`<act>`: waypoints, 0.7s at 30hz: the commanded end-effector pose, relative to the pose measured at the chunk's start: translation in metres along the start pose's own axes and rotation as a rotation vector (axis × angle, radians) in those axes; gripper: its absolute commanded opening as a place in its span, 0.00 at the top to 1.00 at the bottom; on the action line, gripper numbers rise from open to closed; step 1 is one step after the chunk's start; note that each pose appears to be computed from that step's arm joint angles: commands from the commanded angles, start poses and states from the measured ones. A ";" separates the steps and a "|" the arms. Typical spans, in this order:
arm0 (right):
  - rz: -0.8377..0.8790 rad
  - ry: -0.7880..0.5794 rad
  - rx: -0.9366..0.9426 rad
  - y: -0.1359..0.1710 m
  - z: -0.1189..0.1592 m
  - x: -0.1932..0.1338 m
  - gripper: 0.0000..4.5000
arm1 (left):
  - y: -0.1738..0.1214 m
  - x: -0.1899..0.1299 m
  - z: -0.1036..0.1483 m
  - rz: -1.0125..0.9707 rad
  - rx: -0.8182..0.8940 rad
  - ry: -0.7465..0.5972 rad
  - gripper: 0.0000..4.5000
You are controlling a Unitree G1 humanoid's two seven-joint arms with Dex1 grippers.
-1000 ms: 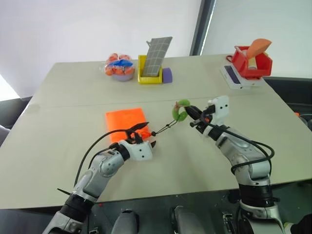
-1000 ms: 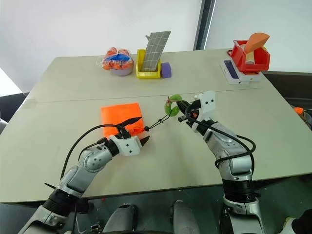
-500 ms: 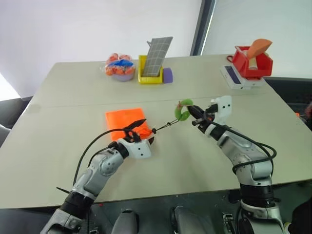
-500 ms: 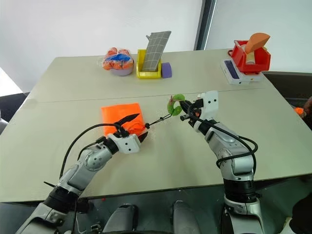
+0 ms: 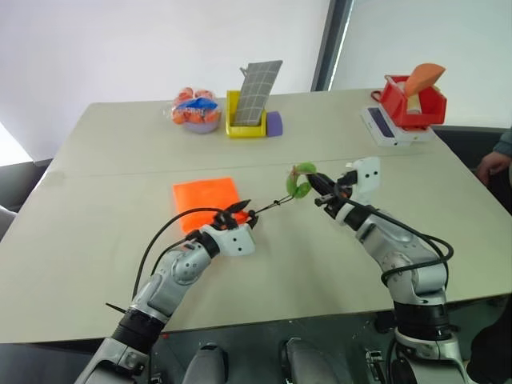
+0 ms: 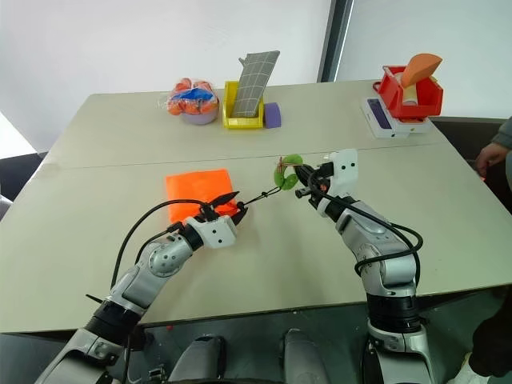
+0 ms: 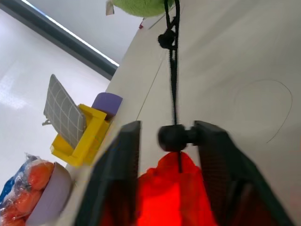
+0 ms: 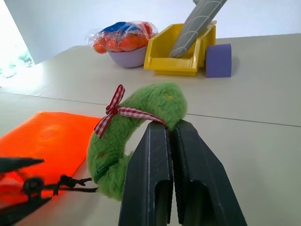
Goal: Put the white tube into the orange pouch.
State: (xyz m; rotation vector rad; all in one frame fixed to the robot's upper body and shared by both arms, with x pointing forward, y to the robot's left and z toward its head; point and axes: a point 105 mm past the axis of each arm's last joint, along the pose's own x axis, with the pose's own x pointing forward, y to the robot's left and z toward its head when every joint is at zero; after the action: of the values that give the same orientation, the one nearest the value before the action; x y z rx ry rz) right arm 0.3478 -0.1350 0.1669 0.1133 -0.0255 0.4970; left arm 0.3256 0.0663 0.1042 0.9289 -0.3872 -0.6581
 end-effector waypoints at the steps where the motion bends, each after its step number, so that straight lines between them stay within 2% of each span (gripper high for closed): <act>1: 0.023 -0.057 -0.024 0.007 0.016 -0.002 1.00 | 0.006 0.004 0.008 0.026 0.014 -0.034 0.75; 8: 0.028 -0.057 -0.025 0.009 0.016 -0.002 1.00 | 0.007 0.004 0.007 0.038 0.012 -0.026 0.75; 11: 0.028 -0.055 -0.025 0.009 0.016 -0.002 1.00 | 0.007 0.004 0.008 0.039 0.006 -0.035 0.92; 12: 0.028 -0.055 -0.025 0.009 0.015 -0.002 1.00 | 0.007 0.004 0.008 0.039 0.007 -0.036 0.95; 16: 0.012 -0.054 -0.030 0.006 0.015 -0.002 1.00 | 0.008 -0.001 0.002 0.028 0.008 -0.005 0.95; 18: -0.009 -0.055 -0.035 0.002 0.016 -0.003 1.00 | 0.010 -0.005 -0.003 0.031 -0.002 0.020 0.95; 21: -0.184 -0.036 -0.068 -0.032 0.013 -0.005 1.00 | 0.011 -0.021 -0.014 0.019 -0.020 0.068 0.95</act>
State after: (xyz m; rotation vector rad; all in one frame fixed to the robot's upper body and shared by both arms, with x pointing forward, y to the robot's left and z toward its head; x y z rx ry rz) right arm 0.3530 -0.1451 0.1634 0.0848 -0.0163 0.4154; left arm 0.3227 0.0841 0.0946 0.9389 -0.3161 -0.6410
